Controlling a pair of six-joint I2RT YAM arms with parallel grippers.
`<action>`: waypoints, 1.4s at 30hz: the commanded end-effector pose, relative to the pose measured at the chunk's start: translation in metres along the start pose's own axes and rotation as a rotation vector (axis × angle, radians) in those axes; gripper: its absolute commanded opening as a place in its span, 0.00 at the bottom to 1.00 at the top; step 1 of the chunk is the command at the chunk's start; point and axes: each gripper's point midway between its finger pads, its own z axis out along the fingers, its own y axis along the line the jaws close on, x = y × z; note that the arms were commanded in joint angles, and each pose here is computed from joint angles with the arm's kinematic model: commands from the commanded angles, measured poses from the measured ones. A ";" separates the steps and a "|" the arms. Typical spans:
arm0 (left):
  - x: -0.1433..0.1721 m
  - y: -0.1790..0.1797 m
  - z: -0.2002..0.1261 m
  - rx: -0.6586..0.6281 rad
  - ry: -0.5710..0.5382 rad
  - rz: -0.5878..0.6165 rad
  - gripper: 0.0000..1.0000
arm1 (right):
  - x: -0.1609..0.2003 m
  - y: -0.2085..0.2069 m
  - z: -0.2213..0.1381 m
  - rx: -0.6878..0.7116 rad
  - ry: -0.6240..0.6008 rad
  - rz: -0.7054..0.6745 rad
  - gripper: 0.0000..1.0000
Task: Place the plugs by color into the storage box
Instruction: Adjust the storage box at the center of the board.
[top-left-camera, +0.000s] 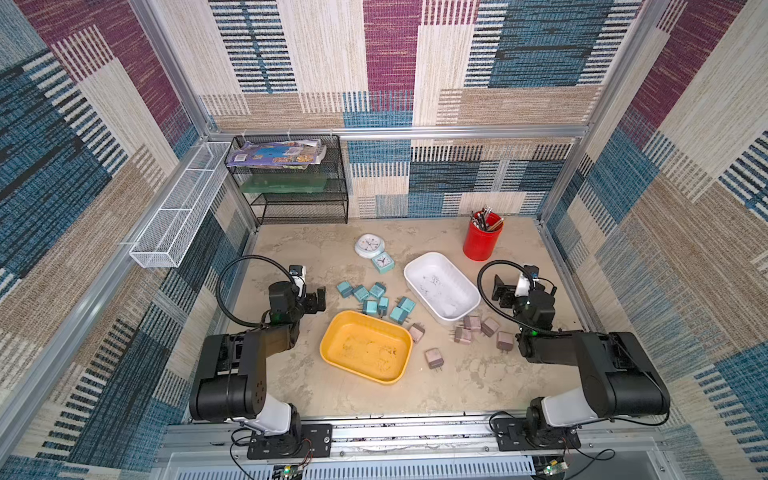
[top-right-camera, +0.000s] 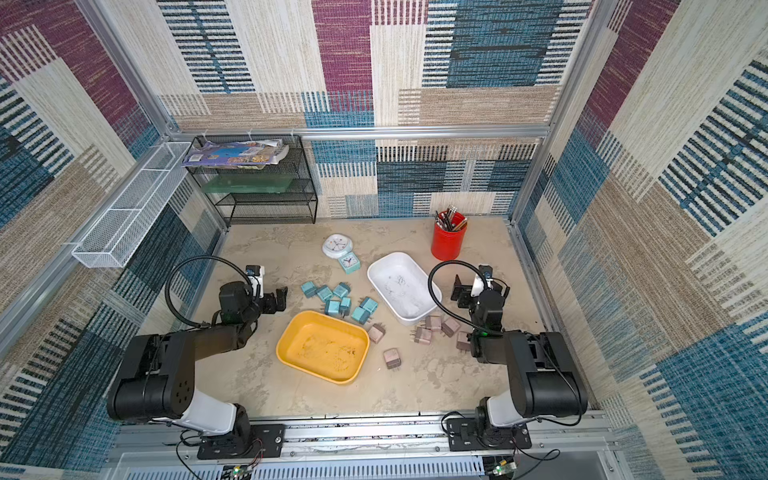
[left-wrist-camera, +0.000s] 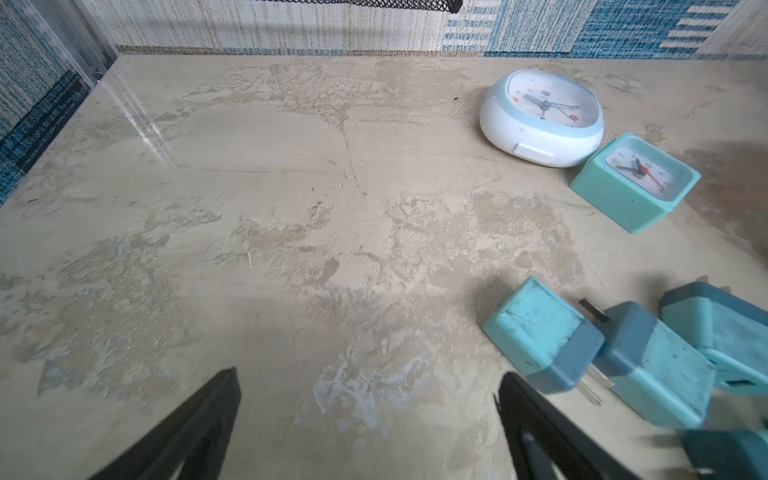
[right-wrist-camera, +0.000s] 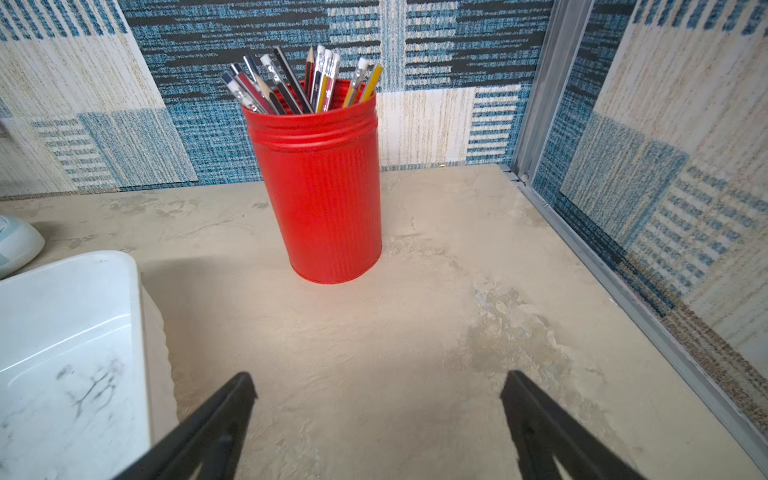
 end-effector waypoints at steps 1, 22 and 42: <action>-0.007 0.000 -0.002 0.000 -0.031 -0.005 0.99 | -0.012 0.000 0.000 0.003 -0.046 0.013 0.95; -0.008 0.000 -0.001 0.001 -0.030 -0.005 0.99 | -0.012 -0.001 0.001 0.000 -0.045 0.015 0.95; -0.052 0.031 -0.030 -0.238 0.323 -0.307 0.99 | -0.024 0.004 0.045 0.185 0.423 0.078 0.95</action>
